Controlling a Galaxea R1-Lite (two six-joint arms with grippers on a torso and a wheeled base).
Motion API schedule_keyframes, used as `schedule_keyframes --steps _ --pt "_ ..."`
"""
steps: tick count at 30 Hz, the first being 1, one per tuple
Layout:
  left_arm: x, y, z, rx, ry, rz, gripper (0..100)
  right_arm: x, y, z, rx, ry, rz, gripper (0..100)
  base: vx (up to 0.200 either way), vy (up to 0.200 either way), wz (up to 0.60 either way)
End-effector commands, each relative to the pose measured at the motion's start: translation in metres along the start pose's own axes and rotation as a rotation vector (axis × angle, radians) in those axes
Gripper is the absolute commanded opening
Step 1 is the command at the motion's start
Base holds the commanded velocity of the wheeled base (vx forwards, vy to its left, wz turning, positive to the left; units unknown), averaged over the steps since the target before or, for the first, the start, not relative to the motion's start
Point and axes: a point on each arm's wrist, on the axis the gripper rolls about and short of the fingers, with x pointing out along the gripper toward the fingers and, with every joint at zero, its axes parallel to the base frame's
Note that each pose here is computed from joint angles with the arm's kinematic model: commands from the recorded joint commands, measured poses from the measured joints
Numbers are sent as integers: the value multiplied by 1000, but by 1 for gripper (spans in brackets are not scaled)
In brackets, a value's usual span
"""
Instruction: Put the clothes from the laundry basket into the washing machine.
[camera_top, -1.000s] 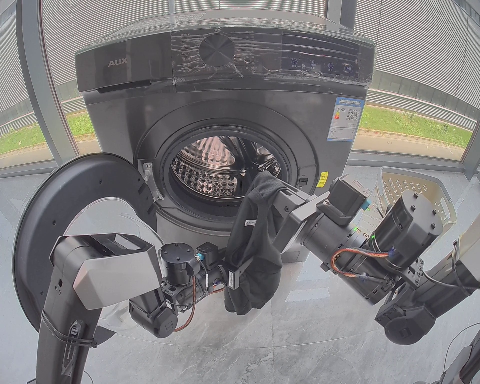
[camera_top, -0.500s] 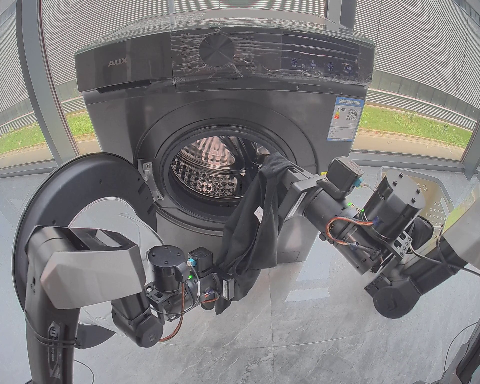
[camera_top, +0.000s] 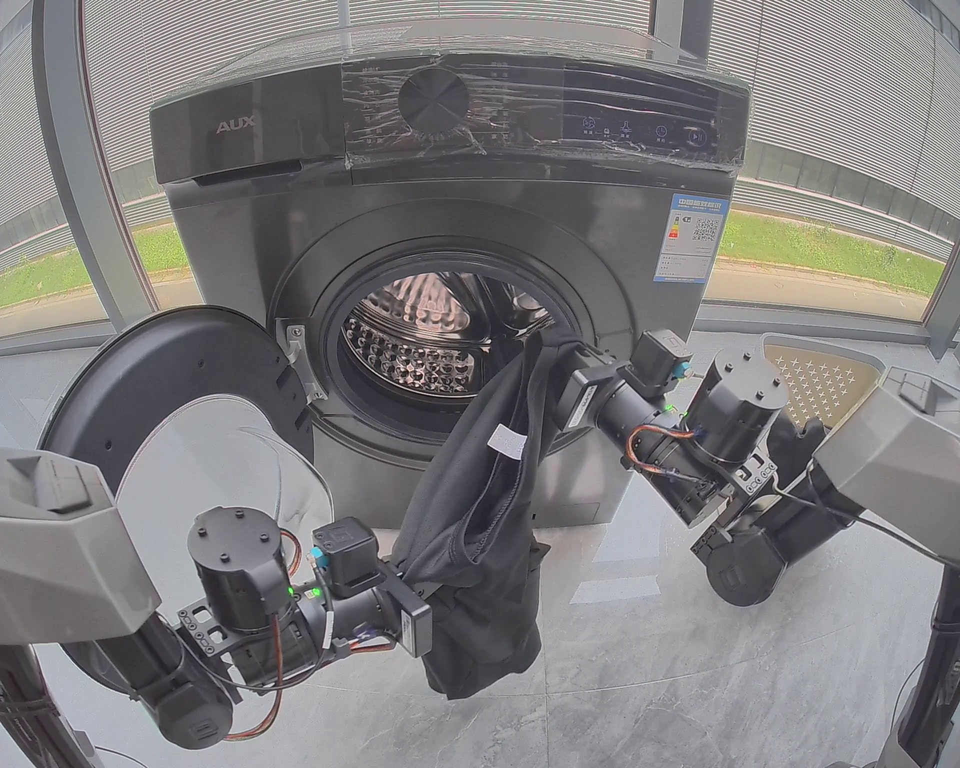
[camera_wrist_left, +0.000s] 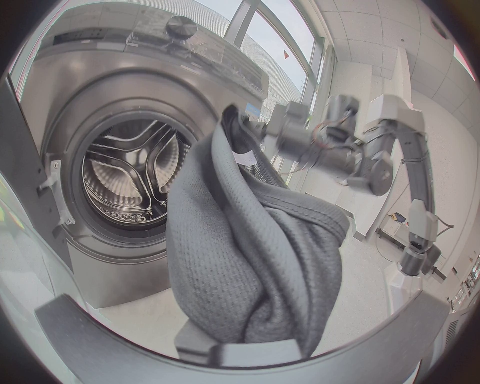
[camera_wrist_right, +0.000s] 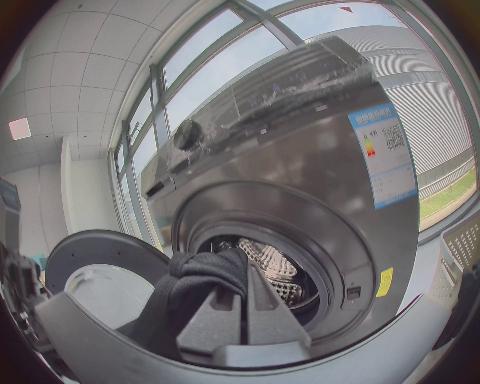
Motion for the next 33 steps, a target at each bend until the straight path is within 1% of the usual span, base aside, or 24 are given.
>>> schedule_keyframes --steps 1,3,5,6,7,8,9,10,11,12,15,17,18,20,23,26,29,30,32,33 --pt "-18 -5 13 18 -41 -1 0 -1 -5 -34 -5 83 -12 0 0 0 0" --pt "-19 -5 15 20 -48 2 0 -7 -5 -40 -8 107 -5 0 0 0 0" --pt "-18 -3 17 21 -56 7 0 -10 -4 -41 -8 123 -1 0 0 0 0" --pt "-17 0 19 19 -67 20 0 -13 -3 -43 -8 139 1 0 0 0 0" --pt "-17 1 19 19 -69 23 0 -13 -3 -44 -9 141 -1 0 0 0 0" --pt "-15 5 23 19 -84 35 0 -15 -2 -44 -8 141 2 0 0 0 0" --pt "-15 6 24 18 -89 38 0 -15 -1 -44 -7 138 4 100 0 0 0" --pt "-15 6 24 18 -89 38 0 -15 -1 -44 -7 138 4 100 0 0 0" --pt "-13 9 28 17 -112 50 0 -23 -1 -39 -10 152 2 100 0 0 0" --pt "-14 11 30 17 -118 62 0 -31 -2 -38 -16 171 -1 100 0 0 0" --pt "-18 14 39 21 -155 76 0 -59 -4 -34 -65 243 -7 100 0 0 0" --pt "-20 14 41 23 -162 86 0 -68 -7 -35 -77 269 -15 100 0 0 0" --pt "-23 14 43 21 -169 102 0 -84 -7 -33 -84 310 -21 100 0 0 0" --pt "-26 14 45 22 -176 131 0 -102 -7 -27 -85 335 -20 100 0 0 0" --pt "-29 14 44 21 -175 174 0 -125 -9 -24 -82 387 -35 100 0 0 0" --pt "-31 14 45 16 -177 213 0 -139 -10 -19 -77 387 -39 100 0 0 0" --pt "-31 15 43 12 -171 226 0 -143 -13 -18 -79 392 -50 100 0 0 0" --pt "-32 15 41 10 -162 242 0 -146 -14 -16 -81 391 -53 100 0 0 0" --pt "-34 14 38 9 -149 248 0 -147 -13 -13 -80 382 -52 100 0 0 0" --pt "-34 14 36 15 -137 255 0 -147 -13 -13 -80 381 -52 100 0 0 0"
